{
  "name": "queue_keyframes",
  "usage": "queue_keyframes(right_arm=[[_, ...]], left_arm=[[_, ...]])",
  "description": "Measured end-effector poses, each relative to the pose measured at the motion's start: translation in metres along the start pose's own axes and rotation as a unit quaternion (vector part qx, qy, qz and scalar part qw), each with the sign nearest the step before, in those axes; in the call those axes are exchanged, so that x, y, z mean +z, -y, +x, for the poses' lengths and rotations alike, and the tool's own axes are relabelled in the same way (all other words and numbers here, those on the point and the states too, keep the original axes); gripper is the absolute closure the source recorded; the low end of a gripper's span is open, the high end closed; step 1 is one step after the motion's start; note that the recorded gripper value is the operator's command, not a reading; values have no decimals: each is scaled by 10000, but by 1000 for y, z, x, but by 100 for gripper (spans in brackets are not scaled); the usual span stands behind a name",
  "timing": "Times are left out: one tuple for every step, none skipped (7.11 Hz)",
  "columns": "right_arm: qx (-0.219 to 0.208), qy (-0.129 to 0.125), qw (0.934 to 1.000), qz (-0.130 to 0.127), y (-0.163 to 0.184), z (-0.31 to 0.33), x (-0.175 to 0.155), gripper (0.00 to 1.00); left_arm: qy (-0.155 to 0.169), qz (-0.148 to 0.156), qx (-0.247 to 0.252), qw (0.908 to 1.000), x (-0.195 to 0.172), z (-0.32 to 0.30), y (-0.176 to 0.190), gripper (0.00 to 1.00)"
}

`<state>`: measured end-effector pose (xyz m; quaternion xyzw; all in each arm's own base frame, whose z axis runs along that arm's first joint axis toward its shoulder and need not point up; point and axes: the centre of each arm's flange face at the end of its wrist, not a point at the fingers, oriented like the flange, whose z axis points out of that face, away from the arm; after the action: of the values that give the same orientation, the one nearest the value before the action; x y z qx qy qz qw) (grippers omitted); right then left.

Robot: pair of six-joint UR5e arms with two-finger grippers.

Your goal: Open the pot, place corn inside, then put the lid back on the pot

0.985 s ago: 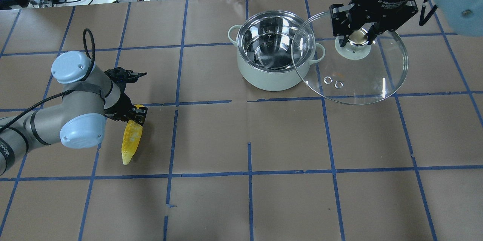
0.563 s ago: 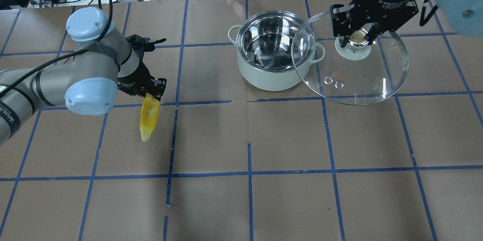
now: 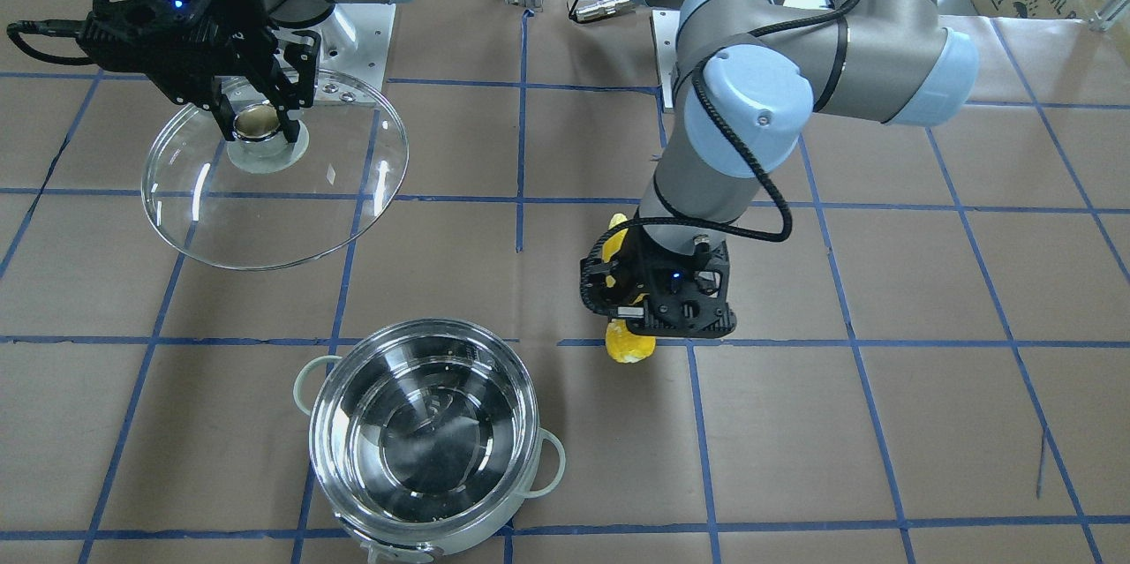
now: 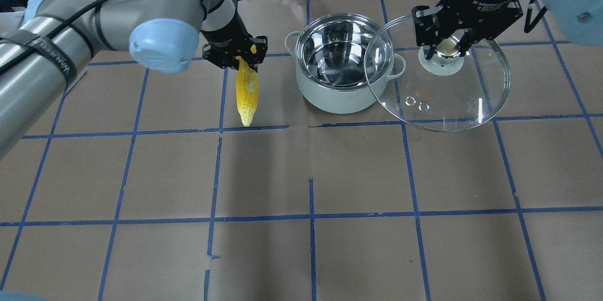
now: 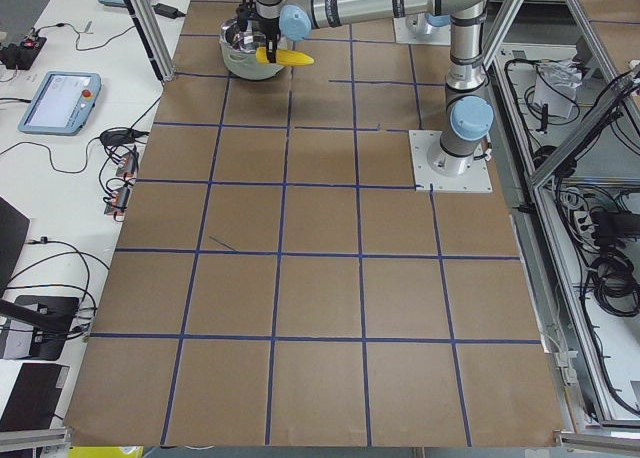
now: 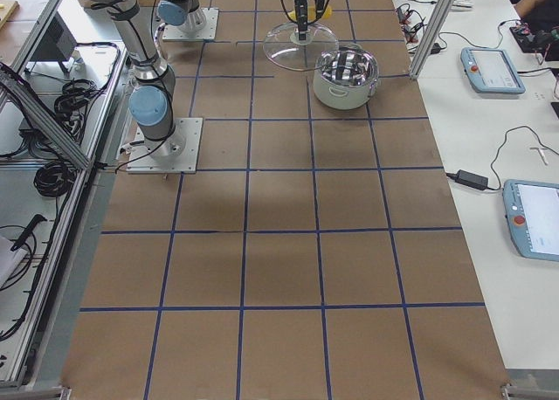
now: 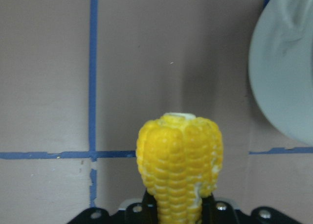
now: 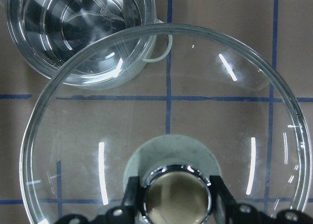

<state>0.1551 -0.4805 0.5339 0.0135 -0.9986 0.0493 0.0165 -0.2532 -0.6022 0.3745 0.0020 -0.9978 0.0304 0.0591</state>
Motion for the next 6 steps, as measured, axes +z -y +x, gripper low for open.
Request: queue_keyframes(right_arm=[[0, 0, 10000, 1, 0, 0, 0, 76], [-1, 2, 10000, 4, 0, 0, 0, 76], [-1, 3, 10000, 6, 0, 0, 0, 76], [-1, 3, 10000, 7, 0, 0, 0, 76], [0, 5, 10000, 7, 0, 0, 0, 76], [-1, 7, 10000, 6, 0, 0, 0, 76]], left_arm=[[-45, 79, 117, 9999, -9, 29, 20, 88], [-91, 158, 230, 9996, -11, 53, 43, 87], [-124, 230, 350, 9990, -8, 77, 62, 87], [-147, 284, 454, 9985, 1, 99, 76, 87], [-158, 332, 537, 9979, 13, 118, 89, 86], [-157, 361, 611, 9974, 22, 133, 98, 86]])
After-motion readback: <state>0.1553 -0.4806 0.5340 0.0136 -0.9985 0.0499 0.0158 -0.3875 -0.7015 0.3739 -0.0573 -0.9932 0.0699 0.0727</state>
